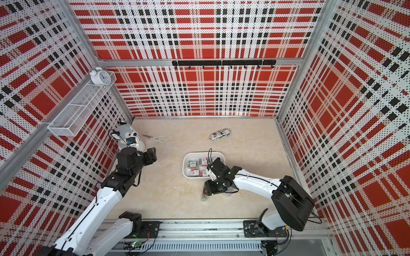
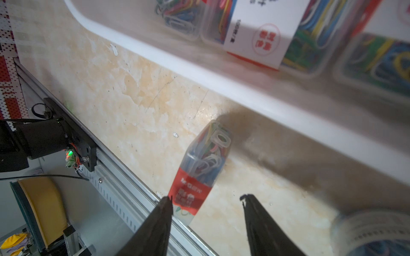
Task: Take the paper clips out of the storage box
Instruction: Place the boxed paper clips at the center of the board.
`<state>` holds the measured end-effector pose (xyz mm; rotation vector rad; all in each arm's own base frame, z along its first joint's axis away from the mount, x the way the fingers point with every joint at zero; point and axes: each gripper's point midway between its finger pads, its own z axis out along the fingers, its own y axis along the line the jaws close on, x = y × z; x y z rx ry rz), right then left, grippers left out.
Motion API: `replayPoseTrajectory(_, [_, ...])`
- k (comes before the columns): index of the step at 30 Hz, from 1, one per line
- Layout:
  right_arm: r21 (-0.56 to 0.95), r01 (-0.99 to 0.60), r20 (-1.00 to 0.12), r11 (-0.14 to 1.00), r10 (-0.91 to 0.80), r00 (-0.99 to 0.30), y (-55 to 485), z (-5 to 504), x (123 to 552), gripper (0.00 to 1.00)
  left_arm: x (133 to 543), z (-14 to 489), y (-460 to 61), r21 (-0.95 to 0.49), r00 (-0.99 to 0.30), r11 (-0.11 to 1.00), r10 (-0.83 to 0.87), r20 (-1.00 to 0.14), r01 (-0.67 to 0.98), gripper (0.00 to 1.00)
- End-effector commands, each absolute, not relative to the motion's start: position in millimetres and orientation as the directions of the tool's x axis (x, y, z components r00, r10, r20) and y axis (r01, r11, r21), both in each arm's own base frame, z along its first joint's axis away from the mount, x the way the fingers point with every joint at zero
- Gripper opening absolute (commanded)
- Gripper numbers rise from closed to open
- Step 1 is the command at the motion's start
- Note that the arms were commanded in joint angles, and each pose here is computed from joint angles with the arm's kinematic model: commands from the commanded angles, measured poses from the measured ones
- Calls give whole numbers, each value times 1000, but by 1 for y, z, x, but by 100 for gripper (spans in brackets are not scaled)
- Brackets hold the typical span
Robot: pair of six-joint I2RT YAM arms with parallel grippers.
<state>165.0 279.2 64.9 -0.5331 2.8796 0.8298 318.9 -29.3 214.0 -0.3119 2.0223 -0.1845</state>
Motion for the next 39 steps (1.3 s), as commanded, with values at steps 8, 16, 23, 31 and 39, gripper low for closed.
replayPoseTrajectory(8, [391,-366,-194,844,-313,-930,282,63,165,64,318,217,-28,-269,-411,953,-304,-860,-143,77])
replayPoseTrajectory(16, [369,-340,-163,865,-300,-940,285,46,161,52,318,219,-29,-270,-408,953,-304,-861,-139,77])
replayPoseTrajectory(23, [357,-334,-163,872,-294,-942,284,44,164,41,317,218,-28,-270,-409,953,-304,-860,-140,77])
replayPoseTrajectory(31, [284,-326,-166,902,-289,-943,267,41,165,51,317,219,-28,-270,-407,953,-304,-861,-140,77])
replayPoseTrajectory(39, [248,-333,-198,910,-289,-937,265,53,172,66,317,219,-29,-269,-408,953,-303,-861,-140,77])
